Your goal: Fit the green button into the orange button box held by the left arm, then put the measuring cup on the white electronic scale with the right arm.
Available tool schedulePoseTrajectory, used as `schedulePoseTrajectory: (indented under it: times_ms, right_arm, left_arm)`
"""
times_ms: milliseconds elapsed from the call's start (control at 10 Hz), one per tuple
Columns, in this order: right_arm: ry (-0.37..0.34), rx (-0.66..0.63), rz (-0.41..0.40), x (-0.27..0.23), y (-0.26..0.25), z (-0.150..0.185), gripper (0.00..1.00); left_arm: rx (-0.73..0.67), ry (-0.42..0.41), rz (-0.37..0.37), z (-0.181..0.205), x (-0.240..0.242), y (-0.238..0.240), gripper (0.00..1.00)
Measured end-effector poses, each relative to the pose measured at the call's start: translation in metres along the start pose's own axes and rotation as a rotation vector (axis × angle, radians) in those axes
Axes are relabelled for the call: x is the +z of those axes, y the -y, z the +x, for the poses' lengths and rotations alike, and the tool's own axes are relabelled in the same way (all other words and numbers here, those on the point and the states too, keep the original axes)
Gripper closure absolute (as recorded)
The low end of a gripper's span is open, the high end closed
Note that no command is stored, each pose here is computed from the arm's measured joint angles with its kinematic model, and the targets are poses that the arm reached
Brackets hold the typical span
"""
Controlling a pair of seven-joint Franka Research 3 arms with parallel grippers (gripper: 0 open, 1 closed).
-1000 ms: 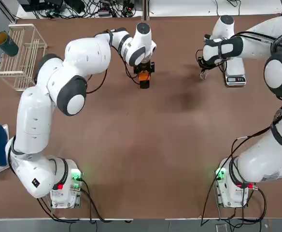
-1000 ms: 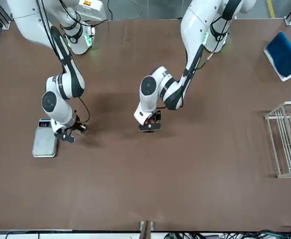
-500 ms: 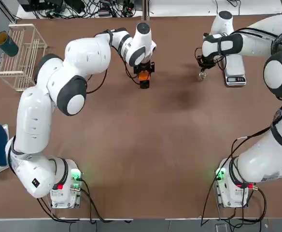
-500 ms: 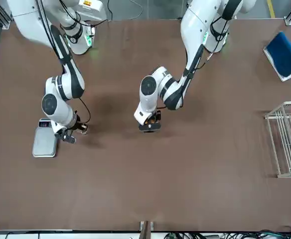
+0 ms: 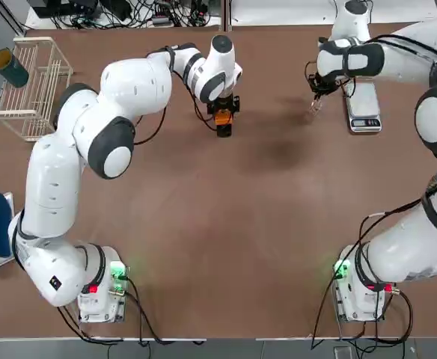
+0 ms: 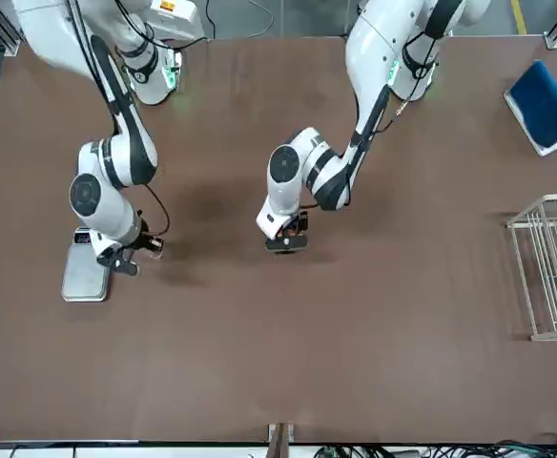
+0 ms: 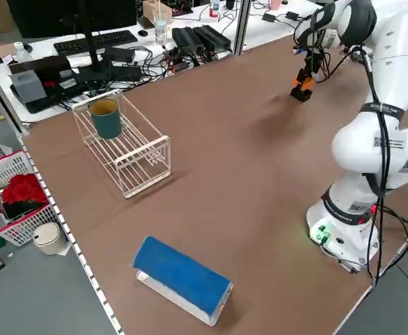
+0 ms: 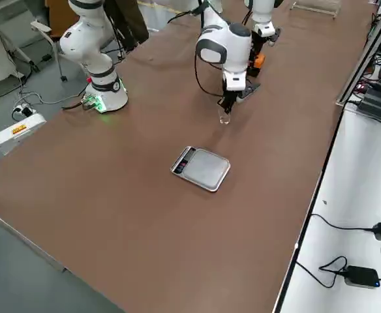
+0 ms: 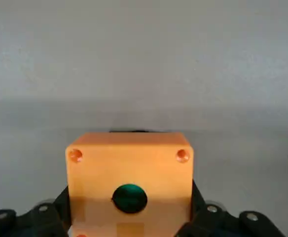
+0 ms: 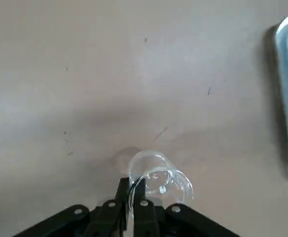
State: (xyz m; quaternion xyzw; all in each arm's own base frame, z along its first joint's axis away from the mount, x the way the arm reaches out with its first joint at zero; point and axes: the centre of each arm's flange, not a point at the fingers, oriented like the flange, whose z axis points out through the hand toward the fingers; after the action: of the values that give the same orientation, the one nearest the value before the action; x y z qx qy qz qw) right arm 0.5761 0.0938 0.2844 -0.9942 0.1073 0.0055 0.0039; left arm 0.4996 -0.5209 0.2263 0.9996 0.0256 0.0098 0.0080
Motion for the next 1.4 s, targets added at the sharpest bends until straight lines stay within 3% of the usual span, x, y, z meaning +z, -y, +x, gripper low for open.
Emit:
schedulePoseTrajectory:
  times_ms: [700, 1400]
  right_arm:
    - [-0.075, -0.311, -0.092, -0.042, -0.188, 0.059, 0.93]
    - [-0.056, -0.351, -0.130, 0.020, -0.198, 0.067, 0.93]
  left_arm:
    - [-0.006, -0.007, -0.006, 0.004, -0.004, 0.000, 0.14]
    - [-0.005, -0.001, -0.002, 0.001, 0.000, 0.000, 0.14]
